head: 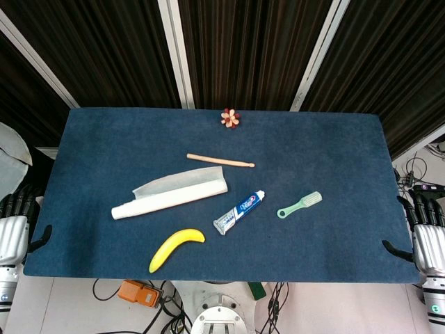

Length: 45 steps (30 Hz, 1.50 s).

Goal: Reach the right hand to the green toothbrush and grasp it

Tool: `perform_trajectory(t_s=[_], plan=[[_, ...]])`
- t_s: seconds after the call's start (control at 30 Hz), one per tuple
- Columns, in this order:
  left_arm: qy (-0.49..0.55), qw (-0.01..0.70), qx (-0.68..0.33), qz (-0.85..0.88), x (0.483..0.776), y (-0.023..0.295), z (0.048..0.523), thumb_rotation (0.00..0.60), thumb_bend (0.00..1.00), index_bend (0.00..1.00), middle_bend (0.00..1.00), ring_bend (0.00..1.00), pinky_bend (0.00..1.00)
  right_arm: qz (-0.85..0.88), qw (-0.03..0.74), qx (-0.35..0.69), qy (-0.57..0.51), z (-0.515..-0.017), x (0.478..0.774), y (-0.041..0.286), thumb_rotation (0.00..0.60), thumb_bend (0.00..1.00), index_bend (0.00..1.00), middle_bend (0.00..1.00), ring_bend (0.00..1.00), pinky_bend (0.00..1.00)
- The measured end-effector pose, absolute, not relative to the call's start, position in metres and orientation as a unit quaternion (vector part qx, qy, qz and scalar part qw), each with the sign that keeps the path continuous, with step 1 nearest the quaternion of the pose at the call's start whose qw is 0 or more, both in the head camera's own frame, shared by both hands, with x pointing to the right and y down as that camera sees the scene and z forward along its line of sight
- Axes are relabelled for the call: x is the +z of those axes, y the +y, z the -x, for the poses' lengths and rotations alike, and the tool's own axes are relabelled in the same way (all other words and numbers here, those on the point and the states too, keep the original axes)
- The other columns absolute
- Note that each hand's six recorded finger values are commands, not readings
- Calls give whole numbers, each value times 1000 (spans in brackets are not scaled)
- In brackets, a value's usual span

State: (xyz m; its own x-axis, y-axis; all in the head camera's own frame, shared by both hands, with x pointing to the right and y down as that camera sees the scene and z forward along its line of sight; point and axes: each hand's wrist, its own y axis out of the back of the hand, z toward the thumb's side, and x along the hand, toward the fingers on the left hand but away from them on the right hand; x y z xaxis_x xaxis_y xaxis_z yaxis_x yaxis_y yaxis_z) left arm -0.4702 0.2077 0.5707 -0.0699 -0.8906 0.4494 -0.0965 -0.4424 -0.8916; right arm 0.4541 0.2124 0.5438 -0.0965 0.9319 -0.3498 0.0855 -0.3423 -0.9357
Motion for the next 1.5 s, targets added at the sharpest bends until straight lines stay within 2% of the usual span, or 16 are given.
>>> perform_trajectory(t_s=[0.23,0.53,0.83,1.07,1.27,1.5], plan=[[415,329,-602,598,569,208,470,600,327,88,0,0,51,564,362,596,-443,-457,547,212,600,252,222,94,54,43],[425,321,-594,602,569,208,469,600,327,88,0,0,51,597,339,584,-432,-452,567,201,600,253,255,94,54,43],[434,316,-588,605,568,207,470,600,326,88,0,0,51,673,333,561,-348,-419,618,151,600,269,298,93,54,41],[444,314,-585,602,565,207,472,600,327,88,0,0,51,717,358,547,-242,-358,666,95,600,281,309,93,54,40],[443,313,-586,602,566,207,472,600,327,88,0,0,51,726,356,555,-195,-333,693,81,600,281,314,93,54,39],[443,312,-590,599,567,207,474,600,326,88,0,0,51,742,324,555,-190,-322,708,81,600,281,352,93,54,40]])
